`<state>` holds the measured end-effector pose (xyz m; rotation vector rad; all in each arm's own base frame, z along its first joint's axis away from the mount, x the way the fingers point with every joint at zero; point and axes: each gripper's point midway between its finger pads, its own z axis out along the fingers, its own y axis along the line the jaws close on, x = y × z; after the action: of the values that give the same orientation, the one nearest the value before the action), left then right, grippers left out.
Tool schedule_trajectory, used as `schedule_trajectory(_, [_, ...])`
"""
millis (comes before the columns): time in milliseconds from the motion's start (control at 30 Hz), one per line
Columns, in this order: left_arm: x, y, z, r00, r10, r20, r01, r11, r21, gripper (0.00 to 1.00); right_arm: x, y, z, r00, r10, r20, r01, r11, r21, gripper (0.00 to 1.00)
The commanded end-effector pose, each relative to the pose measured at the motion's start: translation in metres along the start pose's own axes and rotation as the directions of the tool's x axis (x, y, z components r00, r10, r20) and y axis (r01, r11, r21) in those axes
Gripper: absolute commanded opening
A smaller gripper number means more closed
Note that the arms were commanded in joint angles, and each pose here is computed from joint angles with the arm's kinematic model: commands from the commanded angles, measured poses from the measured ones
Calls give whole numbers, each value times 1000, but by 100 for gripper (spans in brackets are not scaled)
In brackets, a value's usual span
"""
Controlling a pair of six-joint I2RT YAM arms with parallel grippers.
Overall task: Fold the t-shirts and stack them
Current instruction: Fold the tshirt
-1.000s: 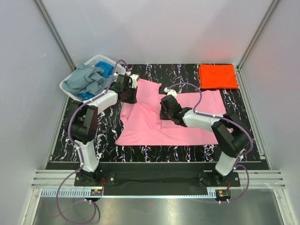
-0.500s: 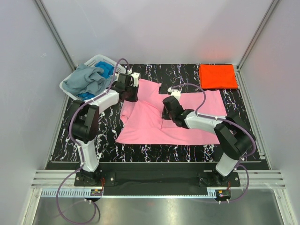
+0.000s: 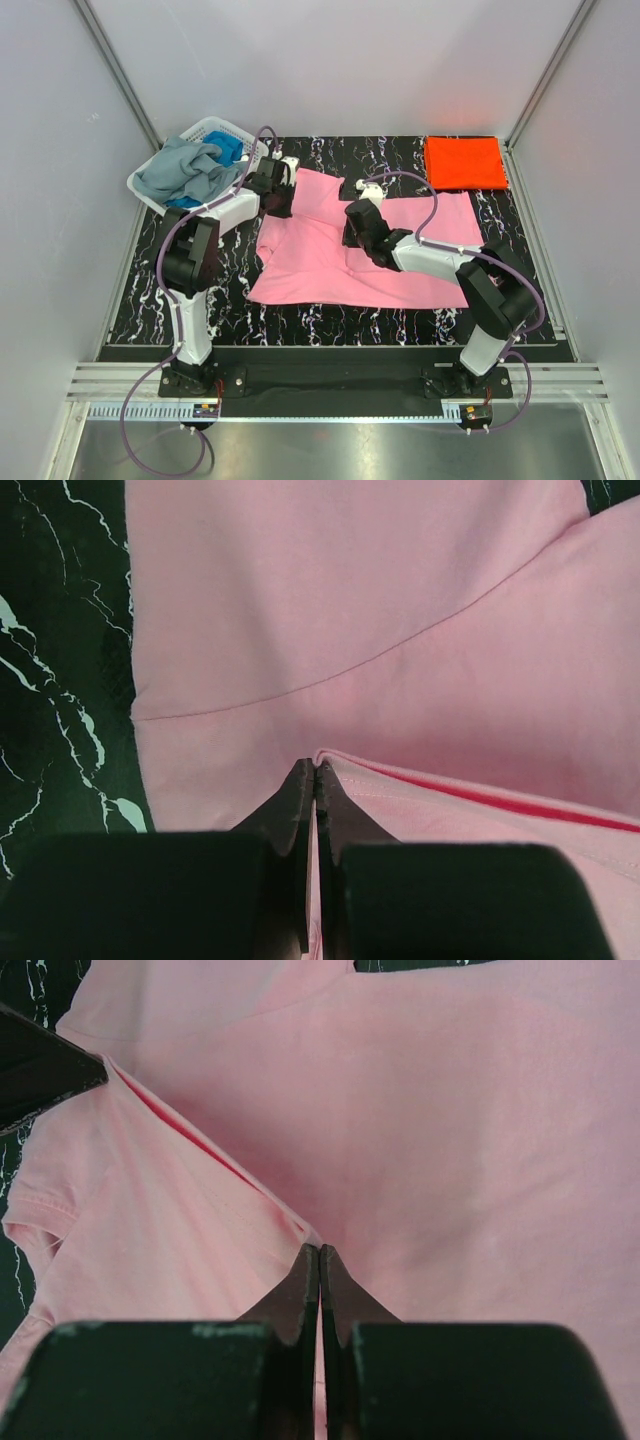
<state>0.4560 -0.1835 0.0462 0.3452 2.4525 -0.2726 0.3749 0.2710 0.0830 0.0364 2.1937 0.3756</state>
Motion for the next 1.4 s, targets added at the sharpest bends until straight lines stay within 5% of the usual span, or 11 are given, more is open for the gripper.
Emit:
schedule_trajectory(0, [-31,9,-7,995,-4,97,9,999,-54,0,-26,0,-1,996,0,89,-2,1000,20,0])
schedule_trajectory(267, [-22,19,-5,997,-29,71,37,993,-115,1,-26,-5,8,996,-6,92,1,998,62,7])
schedule_trajectory(433, [-29,26,-19,996,-35,80,47,985,-164,12,-32,-2,12,996,-16,93,9,997,74,10])
schedule_trajectory(600, [-39,44,-57,989,-120,88,142,942,-304,37,-40,4,-2,999,-40,11,39,996,85,40])
schedule_trajectory(700, [-37,44,-94,978,-177,108,204,919,-337,42,-57,-1,-34,999,32,-10,-30,992,123,43])
schedule_trajectory(833, [-23,-9,-134,971,-211,114,228,960,-165,42,-57,-30,-74,975,214,-64,-191,947,258,49])
schedule_trajectory(933, [10,-59,-142,963,-260,68,261,965,-1,42,-36,-76,-100,920,378,-103,-312,866,390,40])
schedule_trajectory(1067, [68,-92,-134,945,-327,-18,327,943,67,41,-21,-148,-115,803,595,-18,-521,717,463,32])
schedule_trajectory(1367, [160,-41,-123,903,-424,-66,397,884,-246,43,43,-248,-142,579,799,163,-652,334,680,27])
